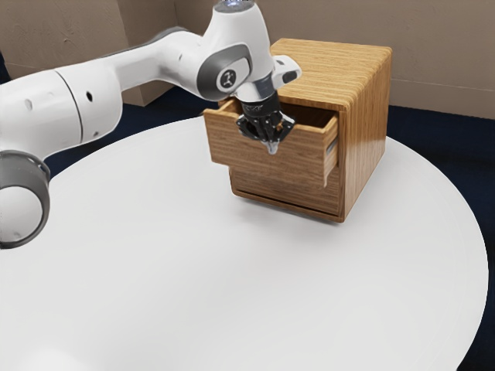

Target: Push the drawer handle with one arm to close the drawer

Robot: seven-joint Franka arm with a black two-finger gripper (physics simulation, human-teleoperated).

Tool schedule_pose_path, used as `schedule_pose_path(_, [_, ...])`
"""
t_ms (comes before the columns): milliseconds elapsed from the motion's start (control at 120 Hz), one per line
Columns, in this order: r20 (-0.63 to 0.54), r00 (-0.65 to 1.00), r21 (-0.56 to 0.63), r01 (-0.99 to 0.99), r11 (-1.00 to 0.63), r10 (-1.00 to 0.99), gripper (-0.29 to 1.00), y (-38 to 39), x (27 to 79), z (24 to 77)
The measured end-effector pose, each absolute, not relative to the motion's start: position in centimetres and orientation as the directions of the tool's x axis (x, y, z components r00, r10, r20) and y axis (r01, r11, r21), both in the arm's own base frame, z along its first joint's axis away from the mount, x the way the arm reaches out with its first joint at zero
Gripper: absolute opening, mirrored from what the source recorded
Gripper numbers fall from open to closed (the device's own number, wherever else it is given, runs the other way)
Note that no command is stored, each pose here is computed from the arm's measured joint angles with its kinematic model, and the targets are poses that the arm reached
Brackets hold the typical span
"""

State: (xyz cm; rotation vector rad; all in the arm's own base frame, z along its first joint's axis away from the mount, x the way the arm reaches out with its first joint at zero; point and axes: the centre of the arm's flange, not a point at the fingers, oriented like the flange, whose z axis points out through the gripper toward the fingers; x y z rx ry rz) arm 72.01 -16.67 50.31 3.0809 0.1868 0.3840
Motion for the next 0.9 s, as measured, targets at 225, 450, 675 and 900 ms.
schedule_pose_path(225, [0.323,0.936,0.058,0.129,-0.99,0.141,-0.08,-16.0,73.7,51.3])
schedule_pose_path(450, [0.357,0.922,0.074,0.135,-0.988,0.152,-0.08,-15.7,75.5,49.4])
schedule_pose_path(675, [0.409,0.898,0.088,0.137,-0.987,0.161,-0.08,-15.2,76.3,49.6])
schedule_pose_path(900, [0.453,0.876,0.112,0.129,-0.985,0.167,-0.09,-15.4,76.6,50.9])
